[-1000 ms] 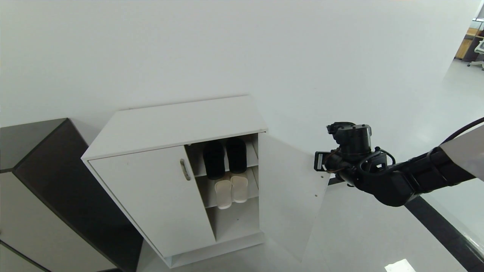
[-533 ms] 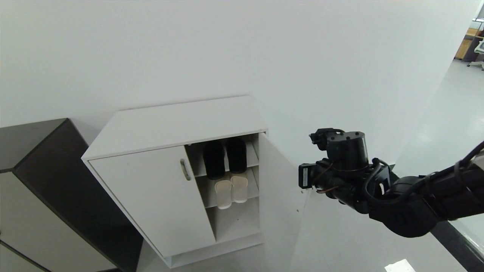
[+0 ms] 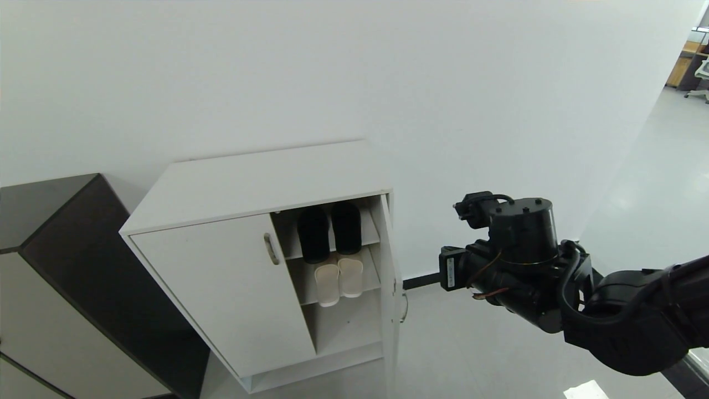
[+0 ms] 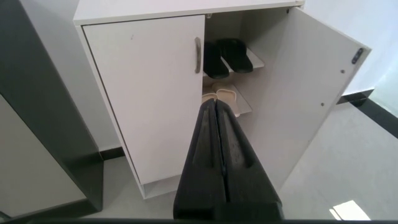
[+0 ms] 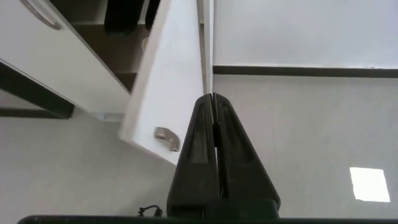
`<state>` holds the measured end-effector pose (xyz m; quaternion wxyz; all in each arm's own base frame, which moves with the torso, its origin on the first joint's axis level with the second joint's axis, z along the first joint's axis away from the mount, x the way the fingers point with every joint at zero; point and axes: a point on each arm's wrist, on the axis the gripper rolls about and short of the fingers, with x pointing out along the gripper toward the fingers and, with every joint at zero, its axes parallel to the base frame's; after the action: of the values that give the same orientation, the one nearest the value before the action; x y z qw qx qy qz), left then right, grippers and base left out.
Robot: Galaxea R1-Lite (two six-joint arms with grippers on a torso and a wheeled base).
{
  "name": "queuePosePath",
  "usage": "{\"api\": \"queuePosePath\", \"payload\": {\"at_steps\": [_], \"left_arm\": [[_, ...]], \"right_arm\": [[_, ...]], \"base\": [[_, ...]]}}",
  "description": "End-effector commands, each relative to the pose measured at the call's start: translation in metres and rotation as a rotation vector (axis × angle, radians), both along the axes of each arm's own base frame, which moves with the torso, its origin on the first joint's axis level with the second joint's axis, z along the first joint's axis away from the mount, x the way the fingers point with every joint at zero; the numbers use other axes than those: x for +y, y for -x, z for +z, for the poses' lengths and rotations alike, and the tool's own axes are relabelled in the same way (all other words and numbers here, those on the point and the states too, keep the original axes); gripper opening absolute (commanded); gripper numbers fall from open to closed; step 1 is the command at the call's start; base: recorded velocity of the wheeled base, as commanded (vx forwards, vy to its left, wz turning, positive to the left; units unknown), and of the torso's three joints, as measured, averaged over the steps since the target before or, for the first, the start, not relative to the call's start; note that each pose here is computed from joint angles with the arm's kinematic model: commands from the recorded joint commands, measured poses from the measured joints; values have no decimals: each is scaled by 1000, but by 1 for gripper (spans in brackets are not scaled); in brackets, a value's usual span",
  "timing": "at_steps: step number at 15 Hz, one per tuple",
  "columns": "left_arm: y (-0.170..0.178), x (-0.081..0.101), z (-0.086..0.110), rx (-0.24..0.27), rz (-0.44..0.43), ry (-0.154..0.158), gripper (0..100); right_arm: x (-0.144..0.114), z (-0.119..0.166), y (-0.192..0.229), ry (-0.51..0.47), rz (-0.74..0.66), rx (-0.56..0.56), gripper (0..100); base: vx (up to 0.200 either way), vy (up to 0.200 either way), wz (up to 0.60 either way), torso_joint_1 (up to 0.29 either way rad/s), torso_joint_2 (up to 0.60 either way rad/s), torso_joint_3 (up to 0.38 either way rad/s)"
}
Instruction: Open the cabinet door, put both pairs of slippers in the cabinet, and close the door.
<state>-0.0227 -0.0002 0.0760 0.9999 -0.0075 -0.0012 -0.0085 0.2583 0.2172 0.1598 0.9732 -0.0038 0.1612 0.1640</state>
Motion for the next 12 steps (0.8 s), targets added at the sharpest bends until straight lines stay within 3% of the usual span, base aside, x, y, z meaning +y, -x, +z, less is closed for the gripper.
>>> {"api": "queuePosePath", "payload": {"at_steps": [1,2,8,12], "left_arm": [[0,0,0,-1,0,0,0],[0,0,0,-1,0,0,0],[0,0,0,-1,0,0,0],[0,0,0,1,0,2,0]], "right_arm": [[0,2,2,-4,3,-4,0],[0,2,2,-4,5,-4,0],[1,0,3,0,9,1,0],[-7,-5,1,23,6,14,0]], "base": [[0,0,0,0,0,0],[0,0,0,0,0,0],[0,0,600,3,6,5],[0,0,0,0,0,0]]}}
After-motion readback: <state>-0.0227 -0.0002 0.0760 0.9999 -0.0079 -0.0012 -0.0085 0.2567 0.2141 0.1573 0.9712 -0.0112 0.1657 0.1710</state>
